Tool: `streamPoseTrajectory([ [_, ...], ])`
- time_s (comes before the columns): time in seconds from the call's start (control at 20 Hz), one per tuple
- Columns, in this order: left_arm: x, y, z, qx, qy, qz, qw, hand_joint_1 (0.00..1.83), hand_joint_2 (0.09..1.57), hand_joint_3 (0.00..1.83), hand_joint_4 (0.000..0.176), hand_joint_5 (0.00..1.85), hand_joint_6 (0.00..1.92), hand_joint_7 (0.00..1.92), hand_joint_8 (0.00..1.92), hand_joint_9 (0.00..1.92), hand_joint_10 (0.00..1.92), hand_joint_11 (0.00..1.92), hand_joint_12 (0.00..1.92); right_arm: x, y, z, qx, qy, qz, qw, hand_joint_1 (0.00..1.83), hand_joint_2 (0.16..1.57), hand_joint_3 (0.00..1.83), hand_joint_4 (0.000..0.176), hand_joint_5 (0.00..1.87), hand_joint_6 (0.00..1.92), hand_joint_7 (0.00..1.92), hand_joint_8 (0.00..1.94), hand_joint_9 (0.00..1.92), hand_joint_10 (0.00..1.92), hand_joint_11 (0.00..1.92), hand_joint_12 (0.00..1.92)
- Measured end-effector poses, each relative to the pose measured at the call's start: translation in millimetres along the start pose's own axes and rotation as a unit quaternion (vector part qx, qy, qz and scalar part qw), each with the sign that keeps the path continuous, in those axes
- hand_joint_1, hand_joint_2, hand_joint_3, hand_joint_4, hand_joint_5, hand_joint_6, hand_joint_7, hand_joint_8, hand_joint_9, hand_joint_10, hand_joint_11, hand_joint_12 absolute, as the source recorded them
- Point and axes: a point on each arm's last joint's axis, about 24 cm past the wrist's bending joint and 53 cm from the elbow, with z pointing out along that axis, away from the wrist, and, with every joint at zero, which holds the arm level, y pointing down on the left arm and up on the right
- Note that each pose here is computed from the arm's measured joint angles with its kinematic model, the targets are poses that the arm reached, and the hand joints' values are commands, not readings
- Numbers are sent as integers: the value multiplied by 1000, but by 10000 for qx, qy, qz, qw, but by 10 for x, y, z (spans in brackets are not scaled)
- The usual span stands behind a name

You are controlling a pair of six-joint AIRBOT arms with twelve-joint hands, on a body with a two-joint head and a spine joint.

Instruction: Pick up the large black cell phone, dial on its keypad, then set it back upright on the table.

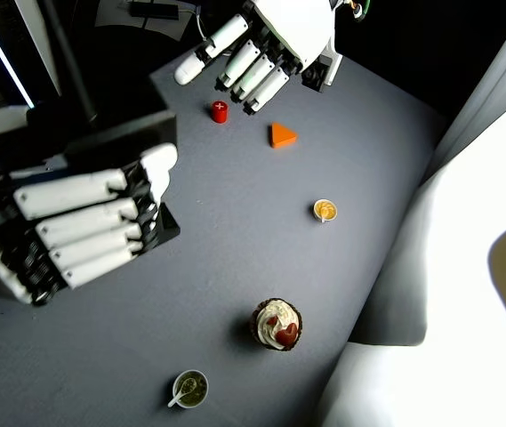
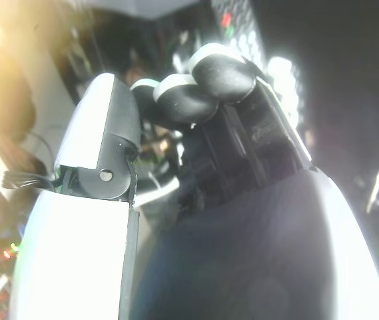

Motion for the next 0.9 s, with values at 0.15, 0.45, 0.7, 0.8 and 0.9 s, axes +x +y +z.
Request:
streamPoseTrajectory([
  [0.15, -14, -34, 4, 109, -77, -119, 9998, 782, 1172, 0, 0, 319, 3, 657, 752, 611, 1295, 512, 1657, -29, -64, -15, -72, -55, 23, 10000, 1373, 1138, 0, 0, 827, 1082, 895, 1074, 969, 1230, 1025, 1014],
  [0.45, -82, 148, -2, -34, -453, -609, 9971, 14, 1229, 0, 21, 225, 2, 191, 7, 183, 11, 6, 609, -35, -247, -9, -76, 2, -1, 10000, 1375, 1113, 0, 0, 868, 1012, 975, 964, 1034, 1161, 1055, 1021],
  [0.7, -584, 331, -134, -258, -1604, -1109, 9805, 0, 1188, 0, 40, 218, 0, 169, 4, 125, 1, 0, 369, -79, -399, -35, 4, 130, -22, 9999, 1374, 1105, 1, 0, 905, 933, 993, 953, 1020, 1196, 1038, 1042],
  [0.8, -655, 375, -182, -376, -1773, -1218, 9759, 0, 1158, 0, 39, 218, 0, 188, 8, 126, 2, 0, 239, -62, -436, -28, 0, 294, 1, 9996, 1389, 1081, 0, 0, 999, 812, 1040, 832, 1023, 1159, 1045, 982],
  [0.9, -643, 389, -168, -470, -1816, -1374, 9726, 0, 1154, 0, 33, 189, 1, 172, 3, 126, 0, 0, 299, -50, -450, -6, -39, 413, 29, 9991, 1390, 1079, 0, 0, 1017, 752, 1051, 811, 1013, 1197, 1032, 992],
])
